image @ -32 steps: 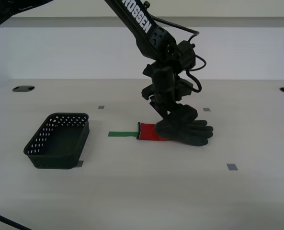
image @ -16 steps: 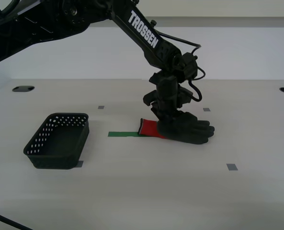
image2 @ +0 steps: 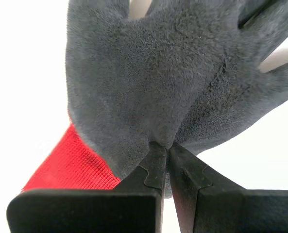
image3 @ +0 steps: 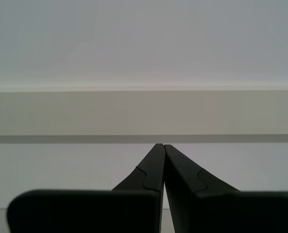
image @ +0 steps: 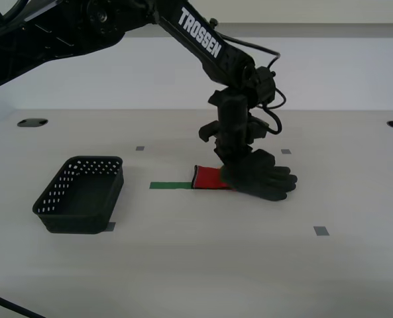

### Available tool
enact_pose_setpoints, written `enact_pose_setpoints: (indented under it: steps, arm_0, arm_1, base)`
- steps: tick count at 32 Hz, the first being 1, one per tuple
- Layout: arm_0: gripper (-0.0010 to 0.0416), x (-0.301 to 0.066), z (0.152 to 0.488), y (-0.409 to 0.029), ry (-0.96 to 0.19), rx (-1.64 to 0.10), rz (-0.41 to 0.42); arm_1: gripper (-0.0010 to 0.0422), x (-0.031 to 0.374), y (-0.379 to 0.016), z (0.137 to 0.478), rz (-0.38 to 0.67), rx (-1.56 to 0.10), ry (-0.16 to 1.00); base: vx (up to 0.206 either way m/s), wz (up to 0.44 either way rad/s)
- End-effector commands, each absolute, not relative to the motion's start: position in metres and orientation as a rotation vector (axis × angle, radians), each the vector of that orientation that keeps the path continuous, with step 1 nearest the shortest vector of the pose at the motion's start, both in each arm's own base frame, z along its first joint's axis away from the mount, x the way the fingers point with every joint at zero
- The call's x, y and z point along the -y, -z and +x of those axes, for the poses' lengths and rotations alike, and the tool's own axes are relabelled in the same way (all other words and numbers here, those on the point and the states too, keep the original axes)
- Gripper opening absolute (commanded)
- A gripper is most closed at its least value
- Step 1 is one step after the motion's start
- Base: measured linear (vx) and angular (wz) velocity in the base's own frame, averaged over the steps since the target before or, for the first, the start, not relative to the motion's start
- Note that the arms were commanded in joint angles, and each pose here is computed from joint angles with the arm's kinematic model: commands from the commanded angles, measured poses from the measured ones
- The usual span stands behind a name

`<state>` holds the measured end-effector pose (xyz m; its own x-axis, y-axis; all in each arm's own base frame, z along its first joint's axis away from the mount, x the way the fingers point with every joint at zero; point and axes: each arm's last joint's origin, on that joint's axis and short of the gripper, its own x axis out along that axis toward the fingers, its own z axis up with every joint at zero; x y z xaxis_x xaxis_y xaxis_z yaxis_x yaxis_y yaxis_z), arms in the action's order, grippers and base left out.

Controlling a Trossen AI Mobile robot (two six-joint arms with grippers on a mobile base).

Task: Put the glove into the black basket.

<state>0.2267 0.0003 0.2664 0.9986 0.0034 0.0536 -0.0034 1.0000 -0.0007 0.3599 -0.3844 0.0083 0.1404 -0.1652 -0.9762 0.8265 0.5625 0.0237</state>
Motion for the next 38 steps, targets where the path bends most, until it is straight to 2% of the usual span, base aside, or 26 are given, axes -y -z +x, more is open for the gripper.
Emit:
enact_pose_setpoints:
  steps: [1,5,13,22,30,38]
  arm_0:
    - [0.0001,0.000,0.227,-0.267,-0.003,0.056,-0.001]
    - [0.0001,0.000,0.227,-0.267,-0.002,0.054,-0.001]
    - [0.0001,0.000,0.227,-0.266,-0.003,0.043,-0.001]
    - [0.0001,0.000,0.227,-0.265,-0.003,0.036,0.000]
    - [0.0001,0.000,0.227,-0.263,-0.003,0.020,-0.001]
    - [0.0001,0.000,0.227,-0.263,-0.002,0.017,-0.001]
  arm_1:
    - [-0.0001,0.389,-0.026,0.364,0.669,-1.225,0.804]
    - [-0.0001,0.393,-0.070,0.369,0.666,-1.172,0.829]
    - [-0.0001,0.383,-0.133,0.361,0.659,-1.177,0.854]
    - [-0.0001,0.358,-0.225,0.345,0.642,-1.151,0.853]
    - [-0.0001,0.336,-0.244,0.334,0.686,-1.262,0.851]
    - [-0.0001,0.310,-0.263,0.329,0.659,-1.265,0.859]
  base:
    - [0.000,0.000]
    - [0.000,0.000]
    - [0.000,0.000]
    - [0.000,0.000]
    - [0.000,0.000]
    - [0.000,0.000]
